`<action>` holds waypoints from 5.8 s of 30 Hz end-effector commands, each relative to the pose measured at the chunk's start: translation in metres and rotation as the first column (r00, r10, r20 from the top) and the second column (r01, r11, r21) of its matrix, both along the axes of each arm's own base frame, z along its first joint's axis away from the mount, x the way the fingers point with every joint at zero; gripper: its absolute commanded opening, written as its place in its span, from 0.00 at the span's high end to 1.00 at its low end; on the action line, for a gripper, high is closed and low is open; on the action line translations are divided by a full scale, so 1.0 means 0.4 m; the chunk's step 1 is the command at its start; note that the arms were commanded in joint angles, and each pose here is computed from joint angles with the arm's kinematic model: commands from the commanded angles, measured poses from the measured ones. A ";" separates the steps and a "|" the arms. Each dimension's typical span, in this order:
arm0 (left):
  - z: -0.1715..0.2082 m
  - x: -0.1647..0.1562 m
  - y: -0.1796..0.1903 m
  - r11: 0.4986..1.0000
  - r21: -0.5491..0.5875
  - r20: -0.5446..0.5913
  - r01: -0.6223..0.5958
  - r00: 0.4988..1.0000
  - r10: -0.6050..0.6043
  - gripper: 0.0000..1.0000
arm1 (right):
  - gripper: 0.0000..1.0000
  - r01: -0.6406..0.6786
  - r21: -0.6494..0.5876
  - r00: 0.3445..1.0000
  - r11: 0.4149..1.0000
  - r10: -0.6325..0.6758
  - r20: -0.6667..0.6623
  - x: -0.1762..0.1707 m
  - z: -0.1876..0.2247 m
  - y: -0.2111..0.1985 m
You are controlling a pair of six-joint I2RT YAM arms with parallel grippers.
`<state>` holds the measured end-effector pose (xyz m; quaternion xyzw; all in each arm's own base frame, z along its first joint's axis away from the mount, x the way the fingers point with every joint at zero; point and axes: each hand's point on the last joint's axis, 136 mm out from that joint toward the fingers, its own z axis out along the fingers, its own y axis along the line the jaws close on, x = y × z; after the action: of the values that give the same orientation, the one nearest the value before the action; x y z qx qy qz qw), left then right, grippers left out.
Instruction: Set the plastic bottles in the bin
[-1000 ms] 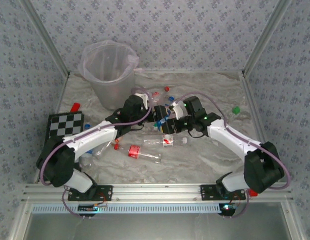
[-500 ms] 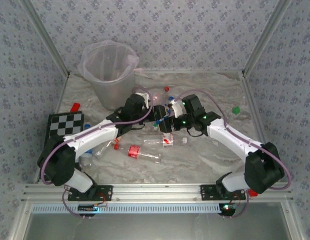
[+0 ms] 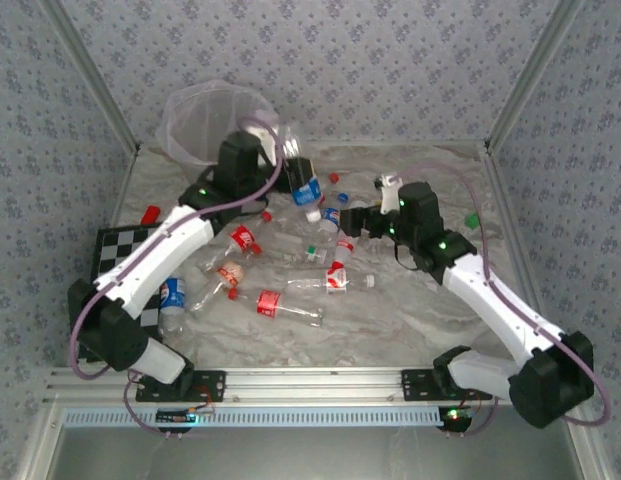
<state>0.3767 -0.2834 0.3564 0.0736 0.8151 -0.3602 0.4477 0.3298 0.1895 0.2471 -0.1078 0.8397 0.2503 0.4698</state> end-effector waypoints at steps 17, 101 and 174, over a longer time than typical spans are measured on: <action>0.177 0.385 0.493 0.844 0.254 0.245 -0.472 0.876 0.416 1.00 | 0.00 0.270 -0.008 0.961 0.963 -0.270 -0.059 0.039 -0.081 -0.170; -0.295 -0.233 0.474 0.891 0.148 -0.245 -0.429 0.857 0.453 0.07 | 0.18 -0.772 -0.501 0.616 0.392 0.656 -0.437 -0.387 -0.413 0.335; -0.198 -0.123 -0.002 0.971 -0.230 -0.203 -0.071 0.979 0.023 0.74 | 0.19 -0.414 -0.239 0.903 0.878 0.430 0.015 -0.245 -0.149 0.161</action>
<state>0.3191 -0.2874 0.2575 -0.0445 0.8137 -0.4597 0.3529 0.2282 0.2522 0.1720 -0.3414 0.8127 0.2467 0.4026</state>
